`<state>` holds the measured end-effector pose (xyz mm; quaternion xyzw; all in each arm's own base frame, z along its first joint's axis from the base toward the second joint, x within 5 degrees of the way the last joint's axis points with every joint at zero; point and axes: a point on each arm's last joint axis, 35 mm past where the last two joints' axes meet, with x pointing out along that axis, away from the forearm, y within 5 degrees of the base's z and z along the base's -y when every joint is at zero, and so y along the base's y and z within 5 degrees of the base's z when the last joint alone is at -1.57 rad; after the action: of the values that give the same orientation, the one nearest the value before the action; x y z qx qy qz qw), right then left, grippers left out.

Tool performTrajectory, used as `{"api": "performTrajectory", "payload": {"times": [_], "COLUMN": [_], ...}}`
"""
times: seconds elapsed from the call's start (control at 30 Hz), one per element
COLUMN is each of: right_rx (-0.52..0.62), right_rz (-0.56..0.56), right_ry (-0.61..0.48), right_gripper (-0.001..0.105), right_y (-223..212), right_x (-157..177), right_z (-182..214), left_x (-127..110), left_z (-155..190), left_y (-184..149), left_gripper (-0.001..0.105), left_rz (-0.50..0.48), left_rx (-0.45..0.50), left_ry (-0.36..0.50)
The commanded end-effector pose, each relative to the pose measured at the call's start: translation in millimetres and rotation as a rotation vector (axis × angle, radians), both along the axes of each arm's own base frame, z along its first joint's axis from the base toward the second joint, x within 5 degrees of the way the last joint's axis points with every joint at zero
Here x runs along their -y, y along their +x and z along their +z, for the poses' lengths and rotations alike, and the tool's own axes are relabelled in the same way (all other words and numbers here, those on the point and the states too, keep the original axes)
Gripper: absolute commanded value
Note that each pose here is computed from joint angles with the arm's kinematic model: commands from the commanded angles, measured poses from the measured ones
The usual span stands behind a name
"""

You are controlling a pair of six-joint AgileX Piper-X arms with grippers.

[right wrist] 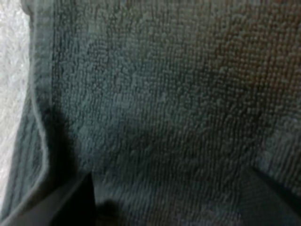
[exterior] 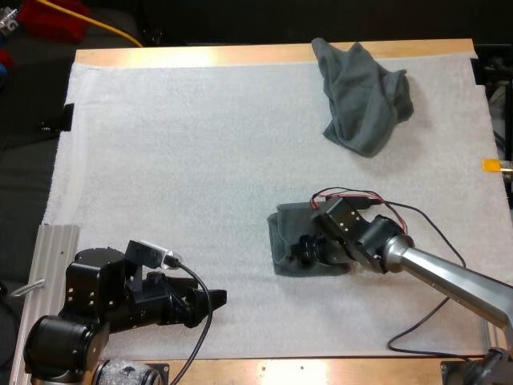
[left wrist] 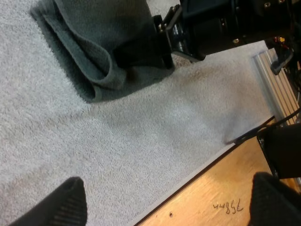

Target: Pick towel from pile, fold and stack

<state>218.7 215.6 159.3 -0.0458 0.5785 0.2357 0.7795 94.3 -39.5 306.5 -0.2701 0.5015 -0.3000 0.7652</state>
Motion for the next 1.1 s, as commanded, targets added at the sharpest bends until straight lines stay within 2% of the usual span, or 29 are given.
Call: {"api": "performTrajectory", "payload": {"times": [0.0,0.27,0.5,0.73,1.07], "right_rx": [0.006,0.075,0.081,0.107,0.196], "right_rz": [0.009,0.023,0.028,0.029,0.038], "right_ry": [0.012,0.07,0.091,0.118,0.263], "right_gripper": [0.065,0.065,0.065,0.065,0.065], "right_y": [-1,-11,-26,-46,-69], "right_x": [0,9,23,43,64], "right_z": [7,46,74,105,146], "left_x": [1,1,1,1,6], "left_z": [2,2,2,5,-3], "left_y": [-1,-1,-1,2,29], "left_gripper": [0.069,0.069,0.069,0.069,0.07], "left_rz": [-0.013,-0.013,-0.016,-0.018,-0.02], "left_rx": [0.008,0.008,0.013,0.064,0.03], "left_ry": [-0.004,-0.004,-0.004,-0.006,-0.003]}}
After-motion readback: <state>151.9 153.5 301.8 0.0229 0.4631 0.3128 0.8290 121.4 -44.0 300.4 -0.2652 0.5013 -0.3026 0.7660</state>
